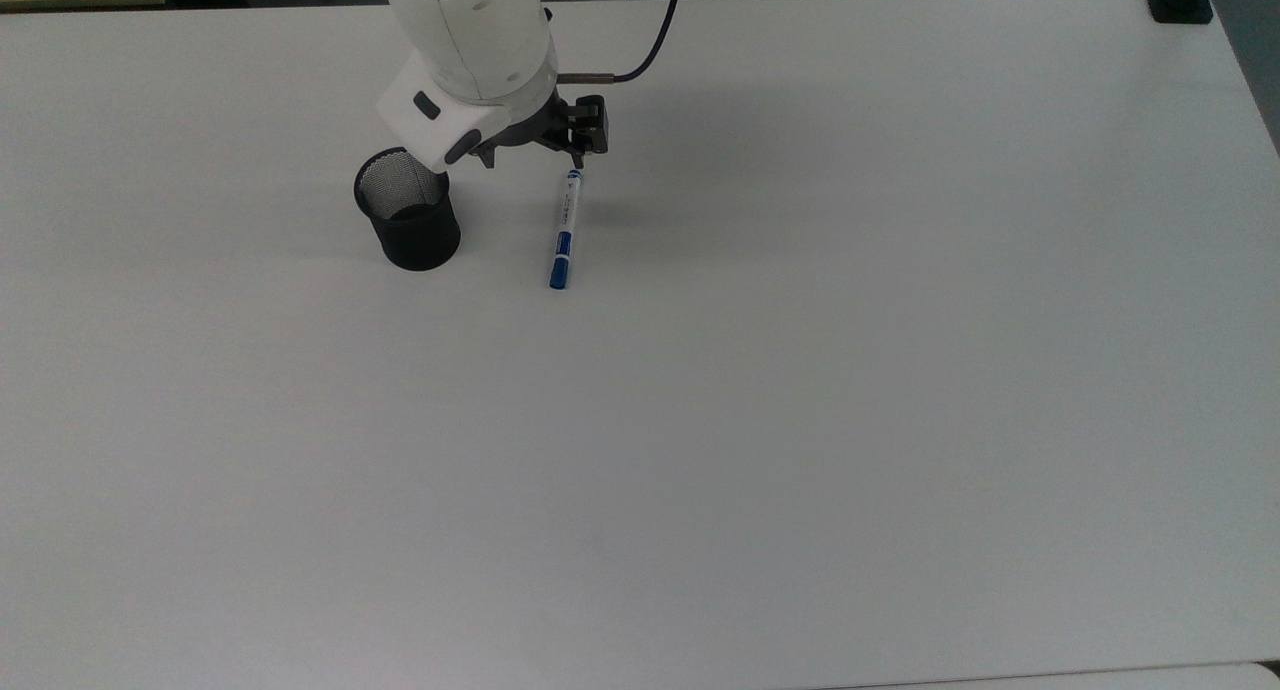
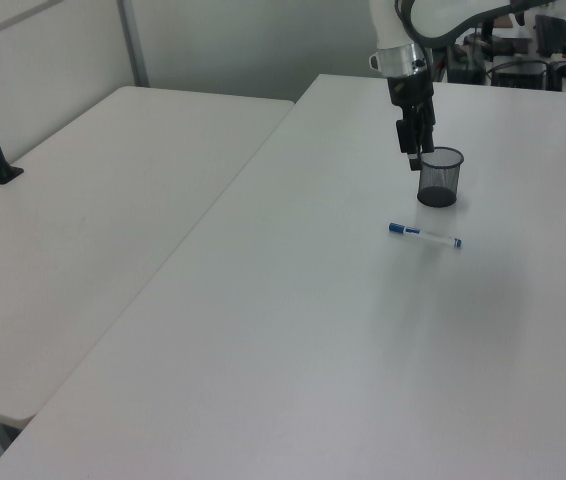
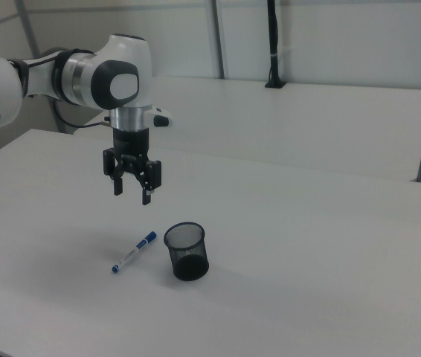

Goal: Insert the marker
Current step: 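Move the open gripper down over the blue-capped white marker, then close the gripper on the marker near its blue cap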

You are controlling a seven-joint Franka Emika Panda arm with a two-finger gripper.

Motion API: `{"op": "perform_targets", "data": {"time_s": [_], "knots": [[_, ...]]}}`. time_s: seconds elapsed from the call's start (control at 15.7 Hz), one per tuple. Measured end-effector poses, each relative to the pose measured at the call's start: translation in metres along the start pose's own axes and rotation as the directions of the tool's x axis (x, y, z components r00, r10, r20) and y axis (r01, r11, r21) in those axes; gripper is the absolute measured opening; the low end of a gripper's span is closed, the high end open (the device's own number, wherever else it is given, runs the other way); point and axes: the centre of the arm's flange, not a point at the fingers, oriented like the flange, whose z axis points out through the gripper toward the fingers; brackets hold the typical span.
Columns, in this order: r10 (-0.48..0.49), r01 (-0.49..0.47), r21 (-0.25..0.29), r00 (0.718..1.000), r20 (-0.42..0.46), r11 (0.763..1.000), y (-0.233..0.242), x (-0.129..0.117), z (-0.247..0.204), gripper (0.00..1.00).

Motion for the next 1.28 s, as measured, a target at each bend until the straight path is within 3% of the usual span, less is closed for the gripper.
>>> {"op": "perform_targets", "data": {"time_s": [0.45, 0.89, 1.28], "knots": [[-0.024, 0.024, -0.002, 0.999, 0.026, 1.000, 0.009, 0.002, 0.015, 0.78], [-0.041, 0.039, -0.034, 0.998, -0.054, 0.999, -0.010, 0.046, 0.082, 0.78], [-0.041, 0.038, -0.046, 0.998, -0.055, 0.998, -0.008, 0.052, 0.097, 0.72]]}}
